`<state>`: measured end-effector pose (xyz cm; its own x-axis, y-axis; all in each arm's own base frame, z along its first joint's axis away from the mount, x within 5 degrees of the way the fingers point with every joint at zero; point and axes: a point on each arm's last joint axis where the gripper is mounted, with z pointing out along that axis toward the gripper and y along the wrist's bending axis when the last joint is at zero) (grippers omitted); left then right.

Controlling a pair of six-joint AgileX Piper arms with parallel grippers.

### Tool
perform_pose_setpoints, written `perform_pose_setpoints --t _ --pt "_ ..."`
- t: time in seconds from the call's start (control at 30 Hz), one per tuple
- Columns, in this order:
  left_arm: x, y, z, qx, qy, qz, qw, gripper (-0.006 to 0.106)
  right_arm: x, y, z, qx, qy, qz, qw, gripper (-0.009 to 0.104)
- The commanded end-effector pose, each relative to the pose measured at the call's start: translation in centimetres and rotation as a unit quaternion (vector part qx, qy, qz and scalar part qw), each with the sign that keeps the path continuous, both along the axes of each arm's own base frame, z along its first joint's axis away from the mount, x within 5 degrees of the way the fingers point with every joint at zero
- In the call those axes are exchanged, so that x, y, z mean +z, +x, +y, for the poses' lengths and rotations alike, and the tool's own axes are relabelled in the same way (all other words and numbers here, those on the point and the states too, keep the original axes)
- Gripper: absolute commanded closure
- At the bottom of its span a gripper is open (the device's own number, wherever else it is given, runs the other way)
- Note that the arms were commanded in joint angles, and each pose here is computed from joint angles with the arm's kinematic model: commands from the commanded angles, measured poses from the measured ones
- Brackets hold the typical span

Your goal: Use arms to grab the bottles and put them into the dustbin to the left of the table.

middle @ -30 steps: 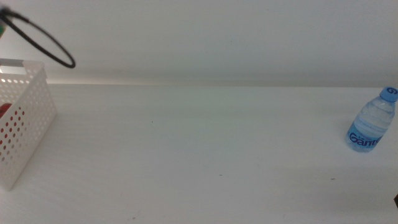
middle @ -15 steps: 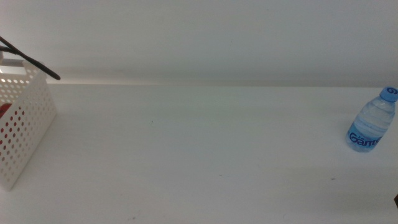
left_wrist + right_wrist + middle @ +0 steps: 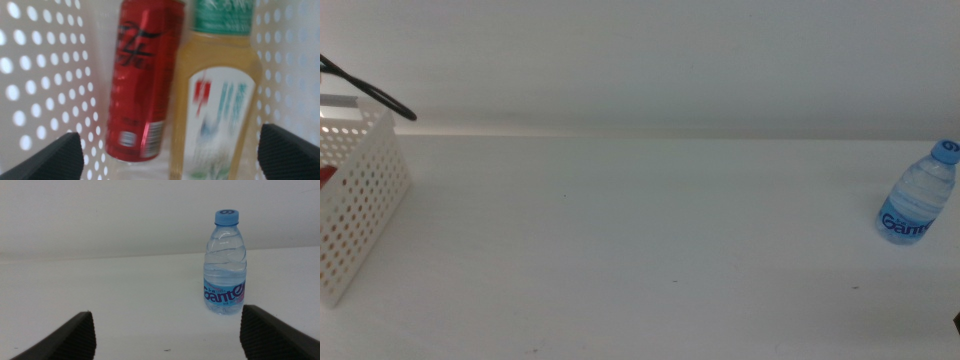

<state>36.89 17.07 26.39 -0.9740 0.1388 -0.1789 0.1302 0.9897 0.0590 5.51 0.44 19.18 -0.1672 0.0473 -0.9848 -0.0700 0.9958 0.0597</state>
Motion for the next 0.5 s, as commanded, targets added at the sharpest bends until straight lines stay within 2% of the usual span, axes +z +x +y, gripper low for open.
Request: perform_pose_setpoints --t 0.0,0.13,0.23,0.37,0.47 --pt "2.0 -1.0 -1.3 0.005 -0.013 0.012 1.000 0.007 -1.2 -0.1 -0.1 -0.003 -0.008 -0.003 1.000 0.018" --pt "5.6 -1.9 -3.5 0.015 -0.002 -0.034 0.999 0.007 -1.2 -0.1 -0.1 -0.003 -0.008 -0.003 1.000 0.018" --pt "8.1 -2.5 -5.7 0.013 -0.013 -0.074 0.997 0.007 -1.2 -0.1 -0.1 -0.003 -0.008 -0.003 1.000 0.018" --pt "11.3 -3.8 -8.7 -0.001 -0.066 -0.129 0.989 0.007 -1.2 -0.1 -0.1 -0.003 -0.008 -0.003 1.000 0.018" --pt "13.7 -5.0 -11.7 -0.028 -0.128 -0.176 0.976 0.007 -1.2 -0.1 -0.1 -0.003 -0.008 -0.003 1.000 0.018"
